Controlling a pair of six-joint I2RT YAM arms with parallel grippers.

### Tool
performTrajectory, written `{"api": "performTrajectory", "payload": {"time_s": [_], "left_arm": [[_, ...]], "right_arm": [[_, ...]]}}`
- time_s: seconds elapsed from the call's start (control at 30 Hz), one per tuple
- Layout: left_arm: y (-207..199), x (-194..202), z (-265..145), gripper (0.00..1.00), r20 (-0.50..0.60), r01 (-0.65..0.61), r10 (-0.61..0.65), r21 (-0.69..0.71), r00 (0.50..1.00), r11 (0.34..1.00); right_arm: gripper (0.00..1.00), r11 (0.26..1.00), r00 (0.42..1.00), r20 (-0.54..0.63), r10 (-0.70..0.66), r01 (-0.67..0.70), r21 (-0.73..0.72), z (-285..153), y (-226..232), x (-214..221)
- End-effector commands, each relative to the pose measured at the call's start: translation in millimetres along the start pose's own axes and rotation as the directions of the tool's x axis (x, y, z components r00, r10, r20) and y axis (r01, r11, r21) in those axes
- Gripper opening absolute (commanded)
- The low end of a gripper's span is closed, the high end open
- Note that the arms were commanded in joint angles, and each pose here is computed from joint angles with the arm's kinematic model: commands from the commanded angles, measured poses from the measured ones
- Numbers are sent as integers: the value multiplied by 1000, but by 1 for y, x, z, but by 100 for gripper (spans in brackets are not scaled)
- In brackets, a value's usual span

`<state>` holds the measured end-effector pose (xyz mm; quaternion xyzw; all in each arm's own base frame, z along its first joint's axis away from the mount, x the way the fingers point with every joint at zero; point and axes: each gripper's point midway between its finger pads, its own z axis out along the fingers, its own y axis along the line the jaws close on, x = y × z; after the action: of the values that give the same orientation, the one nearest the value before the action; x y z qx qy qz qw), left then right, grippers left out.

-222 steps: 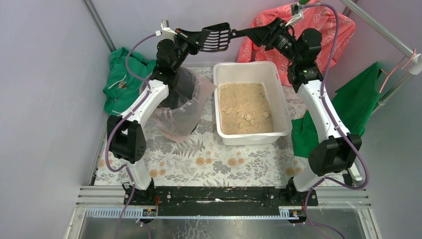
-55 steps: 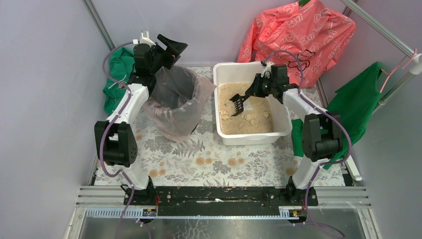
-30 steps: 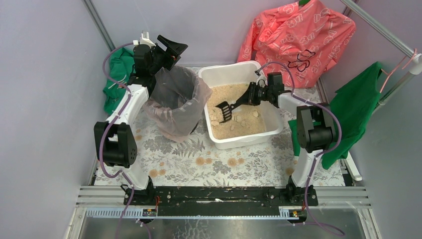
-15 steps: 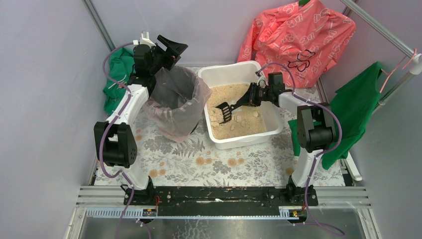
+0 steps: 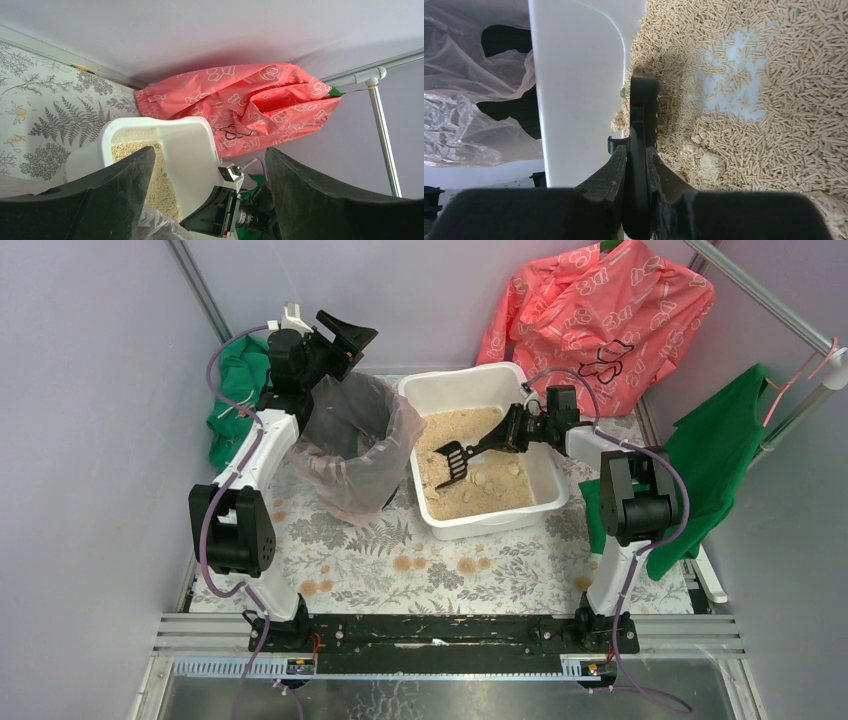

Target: Clean the litter box

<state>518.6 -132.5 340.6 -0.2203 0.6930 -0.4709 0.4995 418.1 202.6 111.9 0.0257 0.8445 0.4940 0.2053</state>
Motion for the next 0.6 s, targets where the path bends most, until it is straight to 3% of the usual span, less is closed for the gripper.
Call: {"api": "performTrajectory", "payload": {"time_s": [0.0,0.17,0.33,0.57], "left_arm": [[-19,-13,-6,89,31,-32,30,64,999,997],[-17,-12,-7,89,30,-31,29,60,999,998],[-15,-10,-6,89,25,-28,27,54,999,998],[-11,-10,-3,88,20,-23,23,46,1000,999]], "right_arm": [[0,996,999,31,9,-6,-93,-14,27,-10],[0,996,996,22,-81,80,43,-20,13,-13],[0,952,976,32,-217,204,230,-39,6,-32],[0,935,963,-54,-262,268,234,-14,5,-14]]}}
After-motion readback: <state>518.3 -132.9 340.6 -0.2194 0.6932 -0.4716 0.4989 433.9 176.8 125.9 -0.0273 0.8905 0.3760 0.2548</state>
